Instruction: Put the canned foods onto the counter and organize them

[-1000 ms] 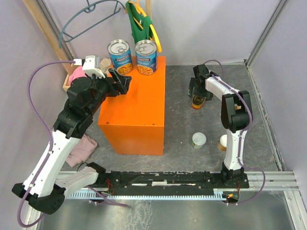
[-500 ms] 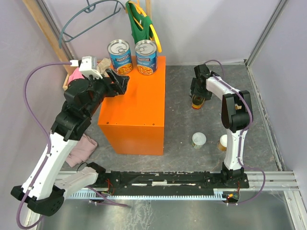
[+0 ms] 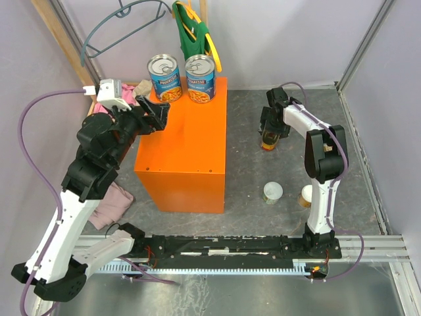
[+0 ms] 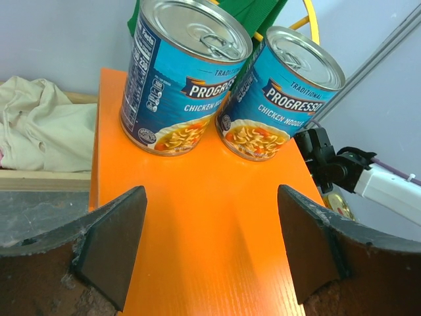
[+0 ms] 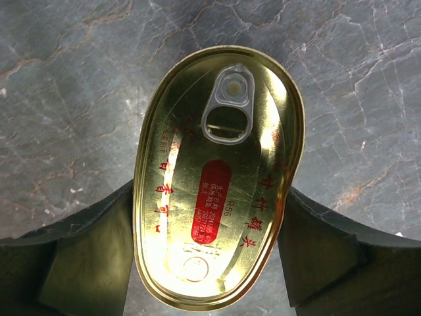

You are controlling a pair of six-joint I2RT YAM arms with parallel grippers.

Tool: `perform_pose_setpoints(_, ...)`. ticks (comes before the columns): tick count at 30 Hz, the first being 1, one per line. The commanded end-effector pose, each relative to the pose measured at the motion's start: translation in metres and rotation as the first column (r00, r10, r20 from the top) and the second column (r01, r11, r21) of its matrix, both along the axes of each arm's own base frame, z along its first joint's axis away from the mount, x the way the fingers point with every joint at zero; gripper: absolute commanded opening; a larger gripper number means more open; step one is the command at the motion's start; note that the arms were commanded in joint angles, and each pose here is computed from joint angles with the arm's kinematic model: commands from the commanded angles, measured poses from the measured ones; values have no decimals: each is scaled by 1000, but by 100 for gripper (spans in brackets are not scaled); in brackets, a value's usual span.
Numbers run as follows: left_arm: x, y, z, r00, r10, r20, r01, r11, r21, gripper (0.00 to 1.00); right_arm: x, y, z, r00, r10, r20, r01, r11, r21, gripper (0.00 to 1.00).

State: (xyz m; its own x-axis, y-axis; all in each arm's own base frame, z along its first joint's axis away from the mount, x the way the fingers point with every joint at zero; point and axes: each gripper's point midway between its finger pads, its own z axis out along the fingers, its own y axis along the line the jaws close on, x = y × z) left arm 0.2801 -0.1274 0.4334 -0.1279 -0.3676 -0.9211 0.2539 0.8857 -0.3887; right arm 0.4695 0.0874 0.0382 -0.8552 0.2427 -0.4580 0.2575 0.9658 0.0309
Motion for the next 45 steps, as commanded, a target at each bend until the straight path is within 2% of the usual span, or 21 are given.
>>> perform_pose_setpoints(1,-10,13,32,997,36,71,-35,999,-14,87,9,7,66,989,10,145,-18,998,53,1)
perform_pose_setpoints(16,-18,14,53,994,18,107,-14,999,-39,87,-21,16,122,974,0,228,-35,988,150,1)
perform_pose_setpoints(26,-21,6,51,995,-26,101,31,998,-47,88,-60,26,195,940,36,340,-109,974,197,1)
perform_pose_setpoints(32,-29,-13,55,982,-139,125,146,988,-47,91,-83,31,235,915,45,401,-151,960,237,1)
perform_pose_setpoints(45,-51,-47,58,924,-353,149,364,930,-49,91,-126,71,328,835,80,545,-296,900,322,1)
